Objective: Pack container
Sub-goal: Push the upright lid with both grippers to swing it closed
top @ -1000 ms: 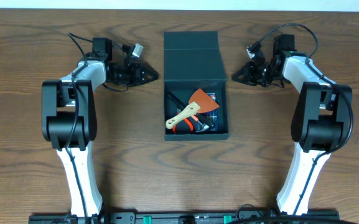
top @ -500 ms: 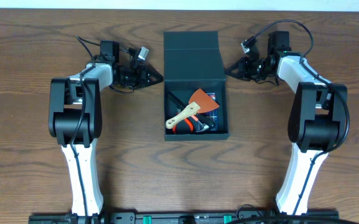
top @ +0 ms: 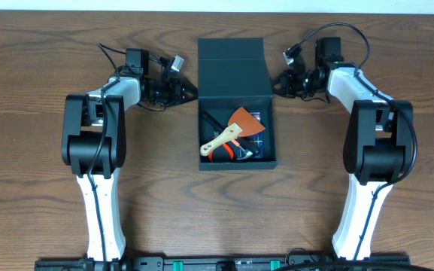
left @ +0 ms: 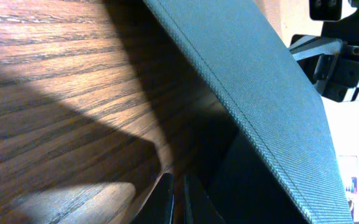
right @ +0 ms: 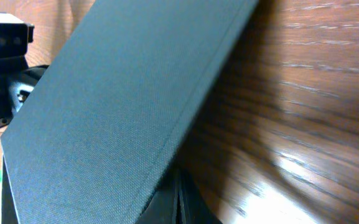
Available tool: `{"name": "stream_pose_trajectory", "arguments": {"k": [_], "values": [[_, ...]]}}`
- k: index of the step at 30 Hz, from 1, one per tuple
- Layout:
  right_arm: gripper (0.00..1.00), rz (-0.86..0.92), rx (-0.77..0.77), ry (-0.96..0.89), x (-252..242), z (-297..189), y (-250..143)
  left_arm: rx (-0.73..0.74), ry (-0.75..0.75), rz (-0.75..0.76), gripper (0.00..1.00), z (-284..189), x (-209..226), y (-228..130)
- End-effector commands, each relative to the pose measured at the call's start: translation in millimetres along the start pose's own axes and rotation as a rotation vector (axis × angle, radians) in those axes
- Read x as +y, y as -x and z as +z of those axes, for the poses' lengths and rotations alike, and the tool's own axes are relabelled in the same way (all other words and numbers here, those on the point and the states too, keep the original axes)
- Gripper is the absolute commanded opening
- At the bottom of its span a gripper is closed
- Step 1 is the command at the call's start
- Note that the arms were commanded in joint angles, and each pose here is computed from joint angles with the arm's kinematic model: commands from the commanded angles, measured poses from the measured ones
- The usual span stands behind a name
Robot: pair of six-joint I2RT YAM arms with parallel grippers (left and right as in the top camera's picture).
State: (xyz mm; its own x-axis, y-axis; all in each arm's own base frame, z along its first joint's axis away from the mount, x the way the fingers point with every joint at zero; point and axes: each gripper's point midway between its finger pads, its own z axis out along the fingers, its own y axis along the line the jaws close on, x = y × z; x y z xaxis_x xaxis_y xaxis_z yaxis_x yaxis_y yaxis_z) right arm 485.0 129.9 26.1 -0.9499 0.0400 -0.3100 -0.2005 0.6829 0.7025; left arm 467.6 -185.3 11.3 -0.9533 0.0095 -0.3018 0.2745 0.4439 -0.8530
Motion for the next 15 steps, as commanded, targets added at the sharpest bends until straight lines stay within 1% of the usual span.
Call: {"name": "stream_pose_trajectory", "arguments": {"k": [1,9,15], "values": [[0.01,0.001,0.02,0.034,9,9,-4,0.007,-0.018,-0.016,0.06,3,4,-2],[0.01,0.01,0.034,0.034,5,15,-9,0.003,-0.082,0.001,0.06,3,-7,1],[0.01,-0.003,0.029,0.034,5,15,-7,-0.022,-0.14,0.006,0.06,1,-18,12]]}}
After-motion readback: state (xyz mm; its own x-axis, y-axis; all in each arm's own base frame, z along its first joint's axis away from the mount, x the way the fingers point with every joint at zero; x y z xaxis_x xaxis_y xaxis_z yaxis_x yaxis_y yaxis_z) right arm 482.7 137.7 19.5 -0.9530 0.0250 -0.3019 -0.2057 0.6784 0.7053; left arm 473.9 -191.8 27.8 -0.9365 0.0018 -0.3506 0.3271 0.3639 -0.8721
